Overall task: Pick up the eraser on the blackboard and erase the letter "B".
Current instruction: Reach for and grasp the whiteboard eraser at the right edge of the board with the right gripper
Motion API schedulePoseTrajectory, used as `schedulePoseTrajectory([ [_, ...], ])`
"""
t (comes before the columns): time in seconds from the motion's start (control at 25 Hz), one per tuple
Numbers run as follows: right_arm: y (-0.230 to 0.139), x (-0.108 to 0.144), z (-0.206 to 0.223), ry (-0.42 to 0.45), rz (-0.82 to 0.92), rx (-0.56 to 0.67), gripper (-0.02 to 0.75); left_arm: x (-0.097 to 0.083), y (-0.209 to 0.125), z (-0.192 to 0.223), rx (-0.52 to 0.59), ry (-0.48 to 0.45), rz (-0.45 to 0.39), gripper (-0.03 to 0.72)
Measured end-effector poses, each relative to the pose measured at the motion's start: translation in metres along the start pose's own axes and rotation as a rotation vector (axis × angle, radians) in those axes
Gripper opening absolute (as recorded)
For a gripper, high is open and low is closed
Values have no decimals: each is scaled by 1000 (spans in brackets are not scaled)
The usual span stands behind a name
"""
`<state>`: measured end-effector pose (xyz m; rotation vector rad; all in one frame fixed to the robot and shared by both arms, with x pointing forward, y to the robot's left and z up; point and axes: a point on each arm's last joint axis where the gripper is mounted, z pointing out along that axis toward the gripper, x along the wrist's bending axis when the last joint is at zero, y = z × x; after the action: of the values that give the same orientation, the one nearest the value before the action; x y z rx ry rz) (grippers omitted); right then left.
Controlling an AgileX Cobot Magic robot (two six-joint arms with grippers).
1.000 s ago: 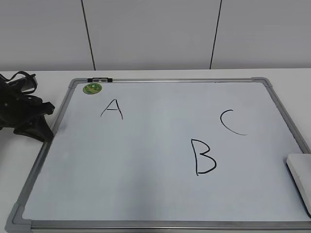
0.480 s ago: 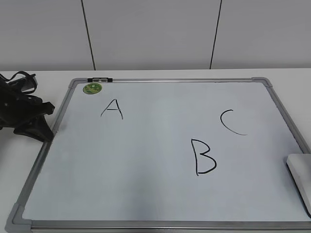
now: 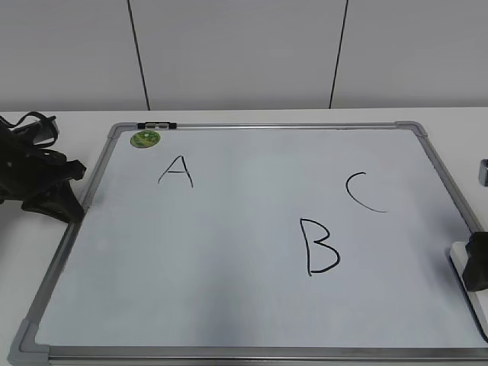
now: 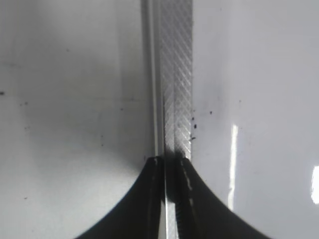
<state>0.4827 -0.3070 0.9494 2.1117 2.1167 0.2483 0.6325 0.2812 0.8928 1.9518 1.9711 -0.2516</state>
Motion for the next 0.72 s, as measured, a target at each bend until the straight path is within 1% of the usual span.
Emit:
schedulePoseTrajectory([
  [0.4, 5, -2, 33, -8, -16, 109, 651, 0, 0, 0, 0, 0, 0, 32],
  [0.6, 8, -3, 33, -8, -17, 119, 547, 0, 0, 0, 0, 0, 0, 32],
  [0.72, 10, -3, 30, -7, -17, 140, 535, 0, 0, 0, 0, 0, 0, 32],
])
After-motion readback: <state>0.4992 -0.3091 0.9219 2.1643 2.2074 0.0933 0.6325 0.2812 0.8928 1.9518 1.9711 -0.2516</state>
